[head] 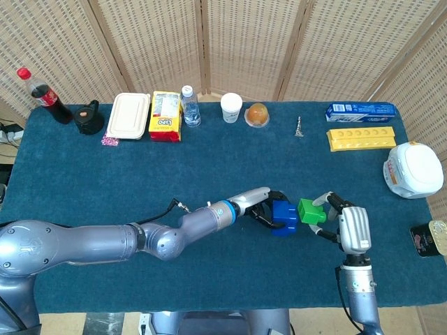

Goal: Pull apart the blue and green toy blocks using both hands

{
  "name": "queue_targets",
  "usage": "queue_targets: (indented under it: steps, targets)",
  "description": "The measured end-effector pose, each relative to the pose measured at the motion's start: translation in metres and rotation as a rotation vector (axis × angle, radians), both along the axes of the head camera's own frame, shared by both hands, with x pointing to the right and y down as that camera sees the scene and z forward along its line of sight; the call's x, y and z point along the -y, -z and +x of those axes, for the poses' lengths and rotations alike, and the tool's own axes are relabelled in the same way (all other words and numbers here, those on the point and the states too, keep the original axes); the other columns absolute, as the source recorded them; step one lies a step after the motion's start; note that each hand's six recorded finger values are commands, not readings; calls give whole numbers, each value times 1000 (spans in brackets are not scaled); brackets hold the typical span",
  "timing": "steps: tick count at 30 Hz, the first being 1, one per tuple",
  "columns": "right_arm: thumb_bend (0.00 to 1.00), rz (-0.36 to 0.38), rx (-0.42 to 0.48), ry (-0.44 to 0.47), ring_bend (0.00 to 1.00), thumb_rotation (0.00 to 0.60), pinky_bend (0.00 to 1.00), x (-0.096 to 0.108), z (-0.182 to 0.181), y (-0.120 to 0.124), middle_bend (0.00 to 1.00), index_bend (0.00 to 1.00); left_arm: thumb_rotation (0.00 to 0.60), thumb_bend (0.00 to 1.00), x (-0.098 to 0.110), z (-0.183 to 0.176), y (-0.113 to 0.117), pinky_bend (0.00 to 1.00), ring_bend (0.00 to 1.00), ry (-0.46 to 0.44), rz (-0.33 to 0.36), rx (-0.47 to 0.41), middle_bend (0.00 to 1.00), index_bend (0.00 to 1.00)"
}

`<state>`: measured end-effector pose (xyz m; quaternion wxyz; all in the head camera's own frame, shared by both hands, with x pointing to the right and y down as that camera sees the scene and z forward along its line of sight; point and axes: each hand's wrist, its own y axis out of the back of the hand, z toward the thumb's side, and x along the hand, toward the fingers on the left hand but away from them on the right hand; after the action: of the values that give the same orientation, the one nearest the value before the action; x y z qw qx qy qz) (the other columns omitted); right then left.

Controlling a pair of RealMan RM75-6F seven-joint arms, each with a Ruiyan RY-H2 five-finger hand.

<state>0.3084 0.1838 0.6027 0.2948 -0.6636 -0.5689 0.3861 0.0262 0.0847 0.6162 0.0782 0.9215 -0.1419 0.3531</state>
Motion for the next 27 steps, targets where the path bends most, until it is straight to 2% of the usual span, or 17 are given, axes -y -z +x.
queue_targets:
  steps: [15,23,27]
  targets:
    - [289,-42,-30,-14,702,600,625,1,21,-3,629,674,479,380,1,-35,8,444,323,-13,52,27,373,547]
    - [289,-136,-12,18,685,600,605,-5,22,-15,626,674,481,380,2,-65,16,445,323,-5,110,44,373,547]
    - [289,-197,-7,38,670,600,590,-9,21,-23,620,674,477,380,4,-81,18,444,323,-2,160,62,373,547]
